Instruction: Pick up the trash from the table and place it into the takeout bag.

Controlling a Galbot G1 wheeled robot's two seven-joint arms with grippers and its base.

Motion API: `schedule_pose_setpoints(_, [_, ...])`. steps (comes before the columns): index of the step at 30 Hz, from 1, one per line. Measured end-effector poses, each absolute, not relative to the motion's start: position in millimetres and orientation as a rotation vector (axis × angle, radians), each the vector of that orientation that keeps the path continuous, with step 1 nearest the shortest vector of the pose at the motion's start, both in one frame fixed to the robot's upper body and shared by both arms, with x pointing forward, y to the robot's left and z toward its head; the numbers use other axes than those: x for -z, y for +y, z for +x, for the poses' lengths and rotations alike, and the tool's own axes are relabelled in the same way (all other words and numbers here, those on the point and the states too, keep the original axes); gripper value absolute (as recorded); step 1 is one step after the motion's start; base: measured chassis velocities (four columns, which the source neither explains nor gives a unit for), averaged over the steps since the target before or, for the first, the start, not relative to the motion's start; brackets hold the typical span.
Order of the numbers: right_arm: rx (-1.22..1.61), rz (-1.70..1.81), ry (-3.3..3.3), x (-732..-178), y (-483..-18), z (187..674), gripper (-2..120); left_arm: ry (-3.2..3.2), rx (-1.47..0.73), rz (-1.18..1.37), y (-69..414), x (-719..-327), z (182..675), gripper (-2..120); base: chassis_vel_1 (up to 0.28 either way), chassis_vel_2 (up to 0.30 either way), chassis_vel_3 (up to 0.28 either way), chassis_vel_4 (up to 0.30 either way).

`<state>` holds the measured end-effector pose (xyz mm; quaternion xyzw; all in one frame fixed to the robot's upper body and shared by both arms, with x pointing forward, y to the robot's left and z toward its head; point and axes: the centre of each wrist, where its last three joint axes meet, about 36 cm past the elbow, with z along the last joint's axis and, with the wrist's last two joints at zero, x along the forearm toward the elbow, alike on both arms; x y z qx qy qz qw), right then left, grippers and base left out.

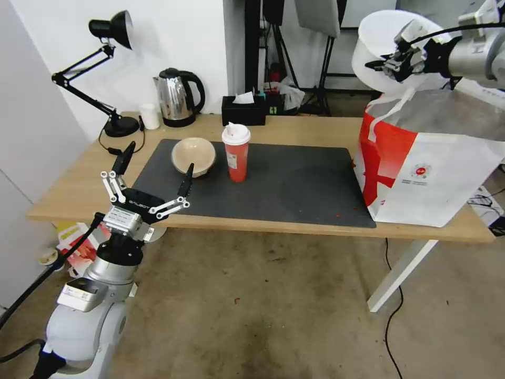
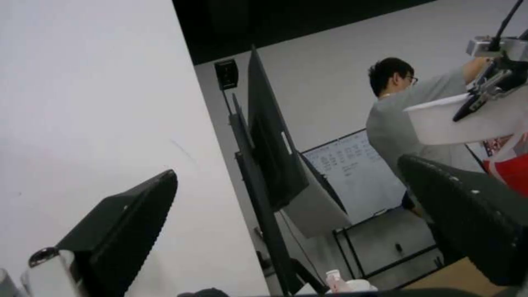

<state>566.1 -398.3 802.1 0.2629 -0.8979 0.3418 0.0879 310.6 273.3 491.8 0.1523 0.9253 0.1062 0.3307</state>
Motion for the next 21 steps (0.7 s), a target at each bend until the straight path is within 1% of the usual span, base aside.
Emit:
schedule_pose_setpoints(9, [-1.034, 0.736, -2.643, -786.5, -422.7, 559.7, 0, 2.419, -0.279, 0.399, 273.5, -491.9, 310.5, 100, 0.000, 0.000, 0.000, 0.000])
schedule_pose_setpoints(21, [-1.022, 0.714, -2.614, -766.5, -441.3, 550.6, 0, 2.418, -0.276, 0.403, 272.2, -491.7, 310.7, 100, 0.000, 0.000, 0.000, 0.000])
